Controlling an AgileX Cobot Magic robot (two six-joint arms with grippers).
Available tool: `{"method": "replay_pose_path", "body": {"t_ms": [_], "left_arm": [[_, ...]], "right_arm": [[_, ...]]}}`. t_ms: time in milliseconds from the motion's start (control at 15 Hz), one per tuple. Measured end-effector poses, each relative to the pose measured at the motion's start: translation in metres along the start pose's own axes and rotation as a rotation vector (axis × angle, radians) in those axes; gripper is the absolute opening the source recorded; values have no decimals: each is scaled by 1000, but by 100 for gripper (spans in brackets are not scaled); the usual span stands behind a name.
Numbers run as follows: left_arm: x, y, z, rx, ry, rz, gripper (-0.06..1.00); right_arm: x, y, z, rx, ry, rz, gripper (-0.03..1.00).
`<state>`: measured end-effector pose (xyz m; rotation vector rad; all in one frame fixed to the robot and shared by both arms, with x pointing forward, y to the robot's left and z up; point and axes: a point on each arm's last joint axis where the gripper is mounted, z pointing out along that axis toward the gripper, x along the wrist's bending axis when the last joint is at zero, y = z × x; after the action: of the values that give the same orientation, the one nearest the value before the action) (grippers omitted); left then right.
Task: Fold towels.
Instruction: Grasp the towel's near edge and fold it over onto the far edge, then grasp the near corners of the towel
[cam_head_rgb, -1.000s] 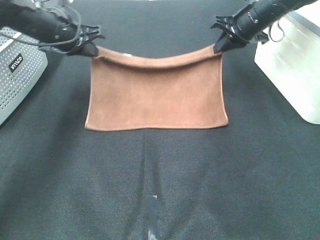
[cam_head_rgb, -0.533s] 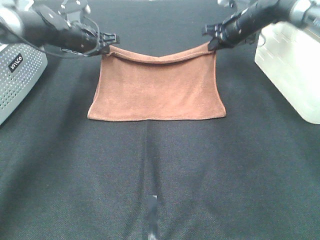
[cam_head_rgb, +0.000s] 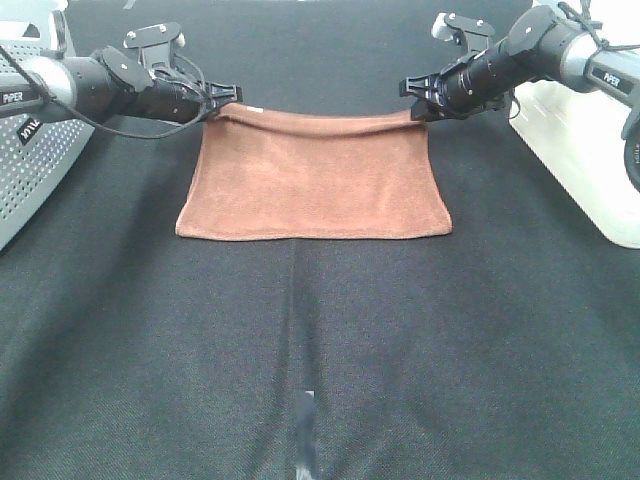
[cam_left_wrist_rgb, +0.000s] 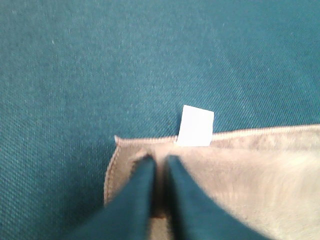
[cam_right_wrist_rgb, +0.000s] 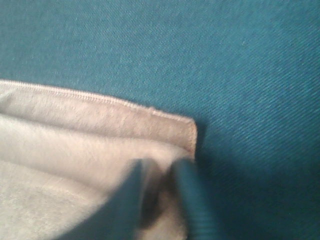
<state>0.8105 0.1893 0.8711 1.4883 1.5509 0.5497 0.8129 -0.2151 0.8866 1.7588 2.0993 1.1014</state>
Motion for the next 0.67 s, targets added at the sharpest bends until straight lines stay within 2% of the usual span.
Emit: {"method": "replay_pose_path", "body": {"t_ms": [67,133,200,333,467,533,667], "left_arm": [[0,0,0,-1,0,0,33],[0,0,0,-1,0,0,33],[0,0,0,3,-1,0,50],[-5,0,-3,53,-35,6,73],[-14,3,-12,141,-92,34,78],[-21,8,-22,206,-129,77,79],[-29,17,-37,279,-161,93,79]], "right_arm": [[0,0,0,4,1,0,52],[0,0,0,4,1,0,52],[0,-1,-1,18,7,0,62],[4,-3,-6,76,20,-9,68],[12,-1,-21,161,45,-16,69],[19,2,-35,221,69,-27,69],[26,2,-49,304,85,3,70]]}}
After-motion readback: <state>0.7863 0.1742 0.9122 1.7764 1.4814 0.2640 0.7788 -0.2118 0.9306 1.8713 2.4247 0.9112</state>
